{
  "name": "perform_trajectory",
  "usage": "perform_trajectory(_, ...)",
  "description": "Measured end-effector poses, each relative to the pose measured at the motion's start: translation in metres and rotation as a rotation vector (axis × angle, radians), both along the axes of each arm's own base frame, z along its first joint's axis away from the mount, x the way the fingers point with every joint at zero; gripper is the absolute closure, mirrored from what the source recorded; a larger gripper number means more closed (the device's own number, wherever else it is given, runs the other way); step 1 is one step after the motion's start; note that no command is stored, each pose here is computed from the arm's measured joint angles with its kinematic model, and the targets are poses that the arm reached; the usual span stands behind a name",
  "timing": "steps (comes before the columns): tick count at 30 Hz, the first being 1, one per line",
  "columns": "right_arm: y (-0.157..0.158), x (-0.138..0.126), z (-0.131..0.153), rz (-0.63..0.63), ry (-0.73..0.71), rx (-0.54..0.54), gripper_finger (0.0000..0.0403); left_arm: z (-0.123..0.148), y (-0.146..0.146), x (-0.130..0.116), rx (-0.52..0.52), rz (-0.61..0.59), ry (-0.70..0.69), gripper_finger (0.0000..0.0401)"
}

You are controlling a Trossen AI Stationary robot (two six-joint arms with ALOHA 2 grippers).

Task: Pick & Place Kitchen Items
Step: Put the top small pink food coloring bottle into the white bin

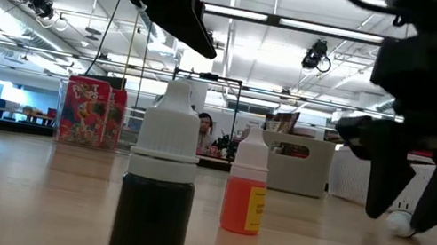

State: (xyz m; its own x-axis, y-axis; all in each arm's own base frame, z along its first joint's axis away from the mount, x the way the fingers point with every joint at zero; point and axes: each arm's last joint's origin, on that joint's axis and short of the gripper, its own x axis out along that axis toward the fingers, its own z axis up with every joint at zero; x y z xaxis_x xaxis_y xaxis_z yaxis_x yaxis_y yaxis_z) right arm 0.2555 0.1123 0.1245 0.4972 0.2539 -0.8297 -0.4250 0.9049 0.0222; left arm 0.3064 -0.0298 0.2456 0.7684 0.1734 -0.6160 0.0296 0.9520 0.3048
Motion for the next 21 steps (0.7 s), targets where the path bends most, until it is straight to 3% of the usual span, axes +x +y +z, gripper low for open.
perform_trajectory(7, 0.001, 0.002, -0.01, 0.028, 0.025, -0.031, 0.0237, 0.0, 0.0, 0.0, 0.0, 0.0, -0.002, 0.0235)
perform_trajectory(13, 0.001, 0.002, -0.009, 0.045, 0.007, -0.037, 0.0292, 0.0, 0.0, 0.0, 0.0, 0.0, -0.002, 0.0235)
perform_trajectory(17, 0.003, 0.006, -0.008, -0.003, -0.023, 0.018, 0.0329, 0.0, 0.0, 0.0, 0.0, 0.0, -0.002, 0.0235)
perform_trajectory(21, 0.004, 0.011, -0.001, -0.018, -0.098, 0.069, 0.0329, 0.0, 0.0, 0.0, 0.0, 0.0, -0.002, 0.0235)
